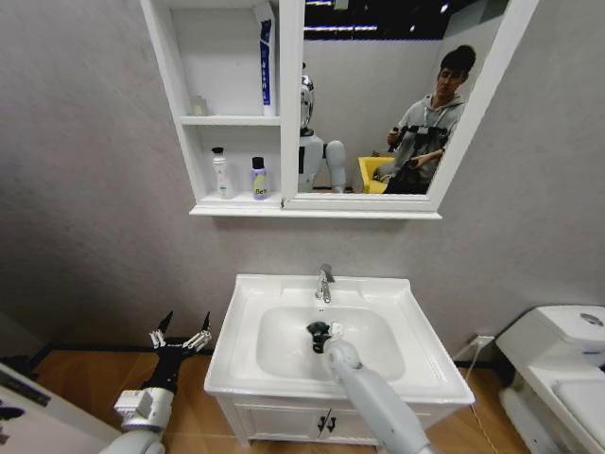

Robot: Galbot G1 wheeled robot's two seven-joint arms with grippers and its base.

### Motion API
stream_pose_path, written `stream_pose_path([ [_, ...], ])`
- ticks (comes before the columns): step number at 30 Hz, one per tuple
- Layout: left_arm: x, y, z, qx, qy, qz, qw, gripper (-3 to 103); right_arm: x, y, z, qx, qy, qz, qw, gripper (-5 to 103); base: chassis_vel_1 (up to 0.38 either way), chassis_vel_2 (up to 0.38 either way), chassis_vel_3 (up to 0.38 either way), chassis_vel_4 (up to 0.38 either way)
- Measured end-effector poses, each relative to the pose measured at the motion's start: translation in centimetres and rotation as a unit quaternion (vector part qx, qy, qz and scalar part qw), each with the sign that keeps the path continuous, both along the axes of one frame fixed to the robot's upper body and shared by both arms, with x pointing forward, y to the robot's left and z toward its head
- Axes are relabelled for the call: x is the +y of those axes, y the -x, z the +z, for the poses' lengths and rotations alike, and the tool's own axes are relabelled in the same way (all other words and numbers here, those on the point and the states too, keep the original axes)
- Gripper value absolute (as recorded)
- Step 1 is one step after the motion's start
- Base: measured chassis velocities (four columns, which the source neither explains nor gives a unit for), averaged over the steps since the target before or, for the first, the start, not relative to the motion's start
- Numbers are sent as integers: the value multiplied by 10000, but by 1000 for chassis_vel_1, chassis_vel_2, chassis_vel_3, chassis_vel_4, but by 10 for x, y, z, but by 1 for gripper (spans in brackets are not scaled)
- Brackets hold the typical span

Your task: Move facial cleanser and shampoo from washbasin to cabinet, then wipe washbasin with towel.

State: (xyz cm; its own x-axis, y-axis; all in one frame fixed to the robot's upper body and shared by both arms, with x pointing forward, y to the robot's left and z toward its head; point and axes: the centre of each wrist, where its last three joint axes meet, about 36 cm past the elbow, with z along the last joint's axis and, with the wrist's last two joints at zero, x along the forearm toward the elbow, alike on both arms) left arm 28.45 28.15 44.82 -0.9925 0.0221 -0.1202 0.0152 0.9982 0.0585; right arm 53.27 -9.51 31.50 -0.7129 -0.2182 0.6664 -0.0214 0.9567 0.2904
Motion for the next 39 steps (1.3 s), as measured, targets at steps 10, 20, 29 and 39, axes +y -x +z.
stream_pose_path([
  [10,0,0,0,0,-1,0,10000,99,-53,16,-17,-78,344,-327,9988,8,0,0,0,0],
  [20,0,0,0,0,0,0,10000,99,-104,9,-9,-350,999,-622,9924,7,0,0,0,0],
  [29,0,0,0,0,0,0,10000,99,4,17,-3,40,-33,-42,10000,7,0,0,0,0],
  [39,0,0,0,0,0,0,10000,99,-54,35,-11,-43,516,-378,9979,7,0,0,0,0],
])
